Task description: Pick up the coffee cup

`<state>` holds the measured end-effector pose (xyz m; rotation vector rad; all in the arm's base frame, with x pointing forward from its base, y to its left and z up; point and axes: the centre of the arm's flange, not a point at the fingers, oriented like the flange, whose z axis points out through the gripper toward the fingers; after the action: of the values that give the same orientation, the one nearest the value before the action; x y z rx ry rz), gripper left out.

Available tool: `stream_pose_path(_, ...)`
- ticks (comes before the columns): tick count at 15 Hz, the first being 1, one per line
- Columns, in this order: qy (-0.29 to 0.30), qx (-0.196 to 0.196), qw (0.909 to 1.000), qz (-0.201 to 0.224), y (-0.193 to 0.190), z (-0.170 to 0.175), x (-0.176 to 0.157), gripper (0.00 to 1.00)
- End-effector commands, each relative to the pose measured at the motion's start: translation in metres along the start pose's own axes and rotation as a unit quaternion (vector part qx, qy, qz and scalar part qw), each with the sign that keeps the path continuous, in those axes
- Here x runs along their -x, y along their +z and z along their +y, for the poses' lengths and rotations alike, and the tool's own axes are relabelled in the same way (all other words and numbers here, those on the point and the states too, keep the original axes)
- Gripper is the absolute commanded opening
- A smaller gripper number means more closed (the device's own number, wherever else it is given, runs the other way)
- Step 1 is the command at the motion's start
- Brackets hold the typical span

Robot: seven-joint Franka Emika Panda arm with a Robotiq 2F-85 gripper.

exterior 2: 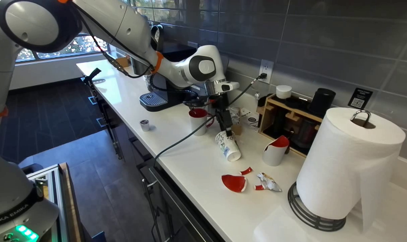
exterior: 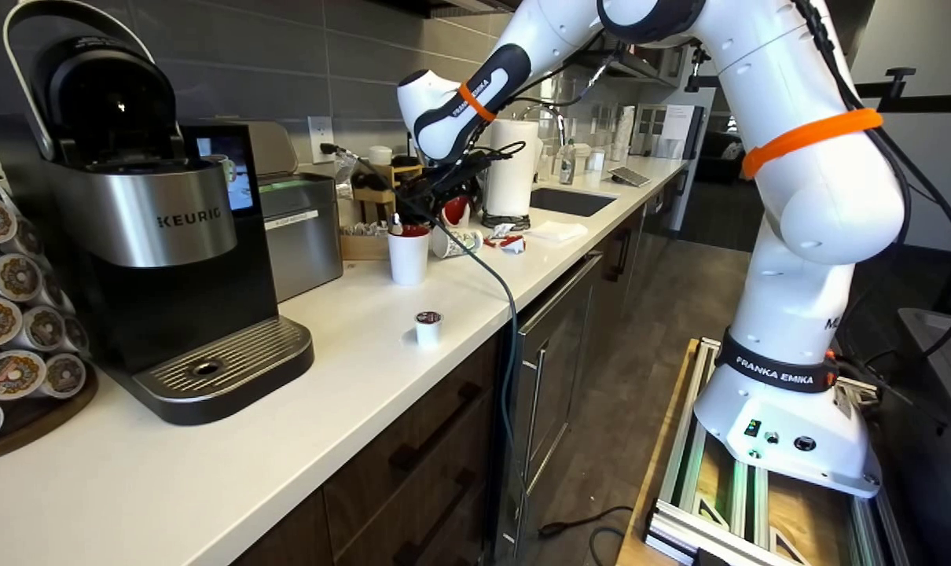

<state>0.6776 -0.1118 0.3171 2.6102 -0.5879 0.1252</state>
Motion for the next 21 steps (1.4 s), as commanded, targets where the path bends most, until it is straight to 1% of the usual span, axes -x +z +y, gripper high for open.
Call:
stream_pose_path(1,-0.005,0.004,0.9999,-0.013,-0.001,-0.010,-0.010,1.00)
stream_pose_path(3,-0.008,0.009,0.9998,-0.017,-0.014,-0.010,-0.005,1.00)
stream_pose_path(5,-0.014,0.019,0.9994,-0.024,-0.017,-0.011,-0.005,1.00)
stream_pose_path(6,-0.015,0.029,0.9990,-0.030,-0.015,-0.012,-0.005,1.00)
stream_pose_path(9,-0.019,0.034,0.9983,-0.042,-0.009,-0.016,-0.005,1.00)
stream_pose_path(14,-0.023,0.040,0.9976,-0.051,0.011,-0.022,-0.005,0.99)
stream_pose_path(15,-0.022,0.044,0.9975,-0.051,0.016,-0.021,-0.005,0.94)
stream_pose_path(16,-0.017,0.050,0.9973,-0.052,0.020,-0.020,-0.006,0.74)
stream_pose_path(17,-0.014,0.056,0.9970,-0.052,0.025,-0.018,-0.007,0.70)
stream_pose_path(20,-0.011,0.068,0.9963,-0.051,0.030,-0.014,-0.008,0.45)
stream_pose_path(21,-0.010,0.070,0.9963,-0.049,0.029,-0.013,-0.008,0.39)
